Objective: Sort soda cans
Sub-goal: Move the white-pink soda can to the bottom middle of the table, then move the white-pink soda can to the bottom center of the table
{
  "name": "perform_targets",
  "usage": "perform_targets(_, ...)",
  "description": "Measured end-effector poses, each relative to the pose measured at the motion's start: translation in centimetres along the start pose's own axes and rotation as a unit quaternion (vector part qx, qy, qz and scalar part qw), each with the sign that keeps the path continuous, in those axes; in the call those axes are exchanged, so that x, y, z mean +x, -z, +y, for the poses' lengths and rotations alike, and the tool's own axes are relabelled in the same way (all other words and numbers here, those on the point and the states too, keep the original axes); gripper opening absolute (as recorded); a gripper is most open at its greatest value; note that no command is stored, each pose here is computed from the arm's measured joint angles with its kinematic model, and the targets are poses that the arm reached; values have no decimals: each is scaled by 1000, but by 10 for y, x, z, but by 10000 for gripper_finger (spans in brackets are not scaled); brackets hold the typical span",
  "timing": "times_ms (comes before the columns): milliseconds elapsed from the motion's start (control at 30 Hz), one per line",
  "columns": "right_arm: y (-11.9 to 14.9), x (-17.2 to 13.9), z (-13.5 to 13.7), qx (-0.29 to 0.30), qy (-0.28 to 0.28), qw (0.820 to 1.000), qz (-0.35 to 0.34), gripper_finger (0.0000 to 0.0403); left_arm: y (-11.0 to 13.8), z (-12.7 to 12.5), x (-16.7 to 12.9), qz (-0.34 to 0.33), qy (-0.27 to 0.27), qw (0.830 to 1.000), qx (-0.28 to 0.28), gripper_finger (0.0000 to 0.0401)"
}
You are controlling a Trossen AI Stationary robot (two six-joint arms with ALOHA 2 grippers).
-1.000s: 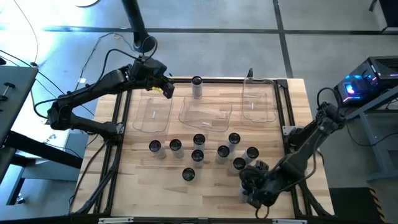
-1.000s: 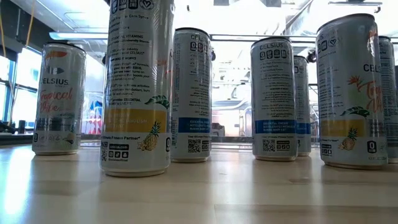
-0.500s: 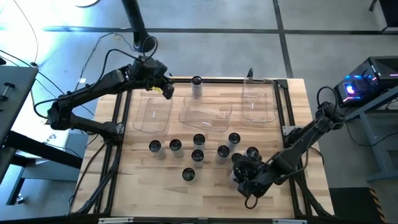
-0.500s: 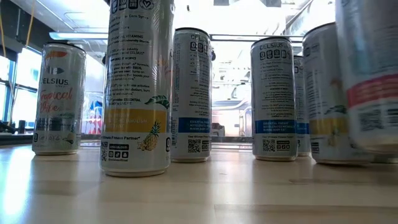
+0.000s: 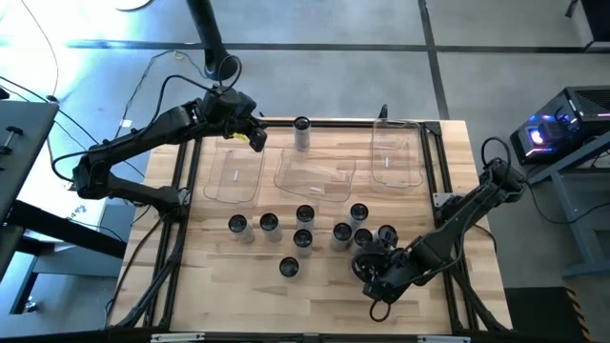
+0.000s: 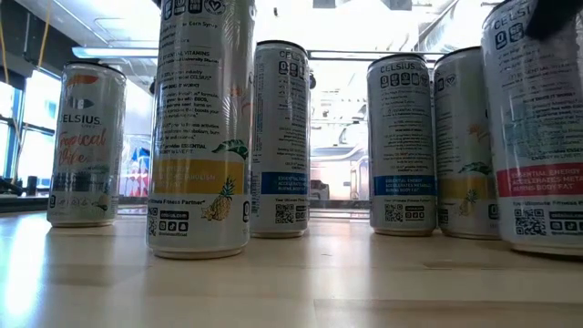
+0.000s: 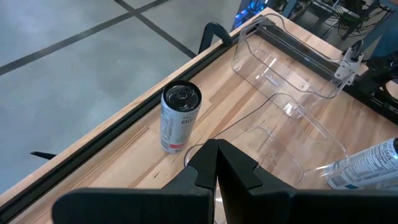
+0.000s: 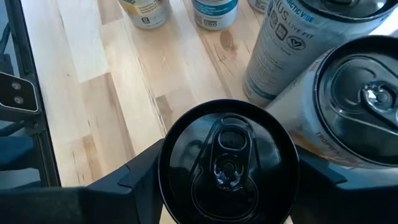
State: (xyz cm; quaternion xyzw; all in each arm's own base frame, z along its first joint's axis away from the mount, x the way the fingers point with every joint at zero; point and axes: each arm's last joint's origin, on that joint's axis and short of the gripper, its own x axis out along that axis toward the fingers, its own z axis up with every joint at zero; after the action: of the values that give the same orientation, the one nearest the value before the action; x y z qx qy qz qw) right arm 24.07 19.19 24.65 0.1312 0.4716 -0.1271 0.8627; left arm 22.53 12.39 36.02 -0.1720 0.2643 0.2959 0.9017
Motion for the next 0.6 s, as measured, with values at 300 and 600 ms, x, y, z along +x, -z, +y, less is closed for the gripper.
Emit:
perform_targets(300, 0, 0, 1, 11, -9, 1000, 5, 348, 0, 0, 0, 0, 0, 1000, 0, 1)
perform_targets(600, -8, -14, 10, 12, -57, 997, 48, 371, 0, 0, 0, 0, 0, 1000, 0, 1)
